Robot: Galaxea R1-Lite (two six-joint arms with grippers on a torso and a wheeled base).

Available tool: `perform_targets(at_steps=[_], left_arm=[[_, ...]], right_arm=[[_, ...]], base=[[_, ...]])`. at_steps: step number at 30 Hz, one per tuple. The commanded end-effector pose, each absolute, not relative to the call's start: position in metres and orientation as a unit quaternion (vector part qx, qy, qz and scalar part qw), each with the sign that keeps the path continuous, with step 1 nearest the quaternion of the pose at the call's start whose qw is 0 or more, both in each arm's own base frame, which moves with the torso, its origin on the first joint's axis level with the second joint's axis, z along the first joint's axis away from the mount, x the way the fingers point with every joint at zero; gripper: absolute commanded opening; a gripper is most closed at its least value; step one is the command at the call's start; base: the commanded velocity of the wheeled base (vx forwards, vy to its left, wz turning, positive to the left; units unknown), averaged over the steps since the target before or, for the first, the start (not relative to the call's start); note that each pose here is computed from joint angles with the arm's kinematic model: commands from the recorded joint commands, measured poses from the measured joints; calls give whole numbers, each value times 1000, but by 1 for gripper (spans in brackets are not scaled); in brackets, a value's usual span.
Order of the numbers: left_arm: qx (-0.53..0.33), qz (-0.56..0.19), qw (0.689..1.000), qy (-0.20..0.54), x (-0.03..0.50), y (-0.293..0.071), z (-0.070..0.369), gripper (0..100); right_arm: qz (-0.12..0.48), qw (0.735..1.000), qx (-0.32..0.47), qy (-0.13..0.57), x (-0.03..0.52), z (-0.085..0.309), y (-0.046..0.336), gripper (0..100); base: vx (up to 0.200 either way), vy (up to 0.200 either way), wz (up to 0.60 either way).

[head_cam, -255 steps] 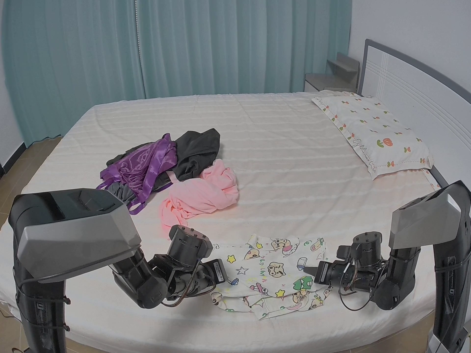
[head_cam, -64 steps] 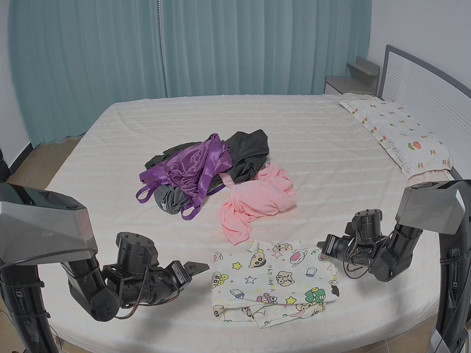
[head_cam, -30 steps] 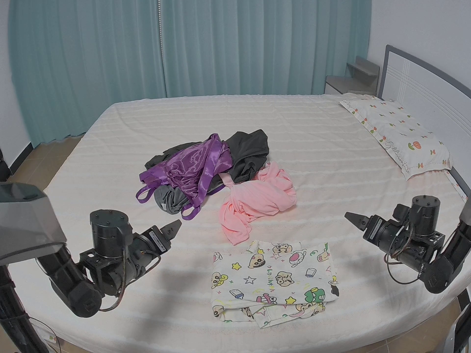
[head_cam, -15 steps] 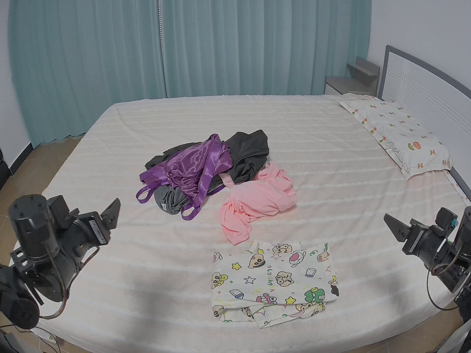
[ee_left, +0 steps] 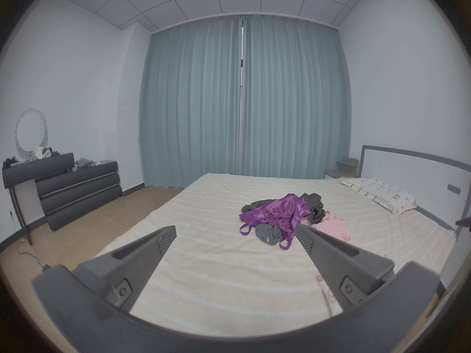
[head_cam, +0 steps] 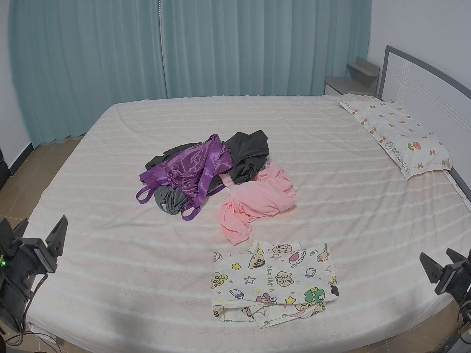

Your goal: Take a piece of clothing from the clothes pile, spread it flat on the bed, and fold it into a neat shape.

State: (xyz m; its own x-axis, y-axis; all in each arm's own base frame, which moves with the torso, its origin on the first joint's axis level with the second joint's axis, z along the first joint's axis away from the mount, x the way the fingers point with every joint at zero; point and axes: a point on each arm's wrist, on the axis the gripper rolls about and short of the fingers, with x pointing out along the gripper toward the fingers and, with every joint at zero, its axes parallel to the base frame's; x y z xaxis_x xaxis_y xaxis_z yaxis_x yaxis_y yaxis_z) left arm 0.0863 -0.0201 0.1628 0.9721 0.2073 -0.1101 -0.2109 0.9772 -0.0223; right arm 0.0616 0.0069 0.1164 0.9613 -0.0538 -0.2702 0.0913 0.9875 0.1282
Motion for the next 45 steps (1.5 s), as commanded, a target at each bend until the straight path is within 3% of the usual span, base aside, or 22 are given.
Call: perform_targets(at_steps=[1,6,9,14,23,27,36,45], left_arm=[[-23,134,991,14,27,4,159,100],[-16,164,986,26,4,12,152,100],[9,203,979,10,-18,16,151,100],[57,207,976,-40,-42,20,152,100],[41,204,977,-37,-42,20,148,100],[-5,249,968,36,-41,15,126,100],[-10,282,959,15,-48,12,109,100],[-10,257,966,15,-30,11,81,100]], right_arm=[[-90,993,55,54,12,106,-5,100],[-99,995,14,29,-2,97,-5,100],[-109,994,-20,21,-14,85,-3,100],[-91,993,-76,14,-17,84,-2,100],[-93,993,-71,14,-17,83,-2,100],[-94,992,-65,48,-17,77,-2,100],[-93,993,-57,44,-17,77,-2,100],[-89,994,-56,32,-17,79,-2,100]], base=[[0,0,0],[0,0,0],[0,0,0],[0,0,0],[0,0,0],[0,0,0],[0,0,0],[0,0,0]])
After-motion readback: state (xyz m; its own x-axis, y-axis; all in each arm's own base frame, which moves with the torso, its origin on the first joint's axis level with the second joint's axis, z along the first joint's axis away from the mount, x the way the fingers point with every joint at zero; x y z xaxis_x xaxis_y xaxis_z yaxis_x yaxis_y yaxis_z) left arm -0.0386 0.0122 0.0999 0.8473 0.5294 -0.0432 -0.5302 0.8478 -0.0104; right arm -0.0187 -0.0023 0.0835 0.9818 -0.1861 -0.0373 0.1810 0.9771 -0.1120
